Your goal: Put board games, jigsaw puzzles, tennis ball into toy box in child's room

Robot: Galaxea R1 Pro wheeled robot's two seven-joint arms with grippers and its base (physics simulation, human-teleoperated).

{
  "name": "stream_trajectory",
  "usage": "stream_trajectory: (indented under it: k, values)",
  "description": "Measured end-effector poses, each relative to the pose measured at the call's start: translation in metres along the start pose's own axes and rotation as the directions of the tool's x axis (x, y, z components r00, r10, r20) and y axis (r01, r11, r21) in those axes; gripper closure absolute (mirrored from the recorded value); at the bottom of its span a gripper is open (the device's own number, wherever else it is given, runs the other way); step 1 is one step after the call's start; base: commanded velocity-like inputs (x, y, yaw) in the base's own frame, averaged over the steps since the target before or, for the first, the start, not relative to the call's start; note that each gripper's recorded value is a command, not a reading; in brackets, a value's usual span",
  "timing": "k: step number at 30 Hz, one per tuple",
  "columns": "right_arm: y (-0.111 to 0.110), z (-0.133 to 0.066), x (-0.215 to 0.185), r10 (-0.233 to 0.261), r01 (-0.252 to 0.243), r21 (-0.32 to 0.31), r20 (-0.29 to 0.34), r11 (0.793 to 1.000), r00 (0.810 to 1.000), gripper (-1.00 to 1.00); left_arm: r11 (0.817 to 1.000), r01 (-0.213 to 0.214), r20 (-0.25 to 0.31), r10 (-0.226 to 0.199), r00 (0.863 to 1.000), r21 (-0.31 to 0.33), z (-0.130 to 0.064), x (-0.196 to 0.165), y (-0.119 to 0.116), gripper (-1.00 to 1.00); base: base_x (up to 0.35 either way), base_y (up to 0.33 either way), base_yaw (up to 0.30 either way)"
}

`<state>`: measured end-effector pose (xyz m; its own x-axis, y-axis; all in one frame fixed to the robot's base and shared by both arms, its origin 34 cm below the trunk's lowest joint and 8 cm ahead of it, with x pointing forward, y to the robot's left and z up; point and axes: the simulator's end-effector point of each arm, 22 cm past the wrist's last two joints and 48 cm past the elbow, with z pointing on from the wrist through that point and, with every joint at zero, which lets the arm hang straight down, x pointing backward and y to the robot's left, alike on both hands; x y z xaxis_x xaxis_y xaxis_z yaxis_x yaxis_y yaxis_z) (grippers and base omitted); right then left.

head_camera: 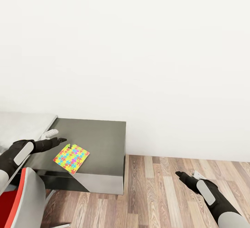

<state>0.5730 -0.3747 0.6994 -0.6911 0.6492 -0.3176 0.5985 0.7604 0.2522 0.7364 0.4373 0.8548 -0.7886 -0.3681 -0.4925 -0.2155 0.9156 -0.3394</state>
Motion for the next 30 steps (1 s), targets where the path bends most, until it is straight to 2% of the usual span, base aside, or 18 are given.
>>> stream_trajectory:
  k: [15,30]
  values:
    - [0.0003,0.0001,0.0003,0.000,0.000,0.000,0.000,1.000,1.000,-1.00,1.000,-0.001,-0.001,0.001,1.000,-0.001,0.0002,0.0003,0.0000,-1.00,0.001,-0.003,0.000]
    - [0.0006,0.0004,0.0009,0.000,0.000,-0.001,-0.001,1.000,1.000,-1.00,1.000,-0.001,-0.002,0.001,1.000,0.000,0.0008,0.0008,-0.0003,-1.00,0.059,-0.006,0.000]
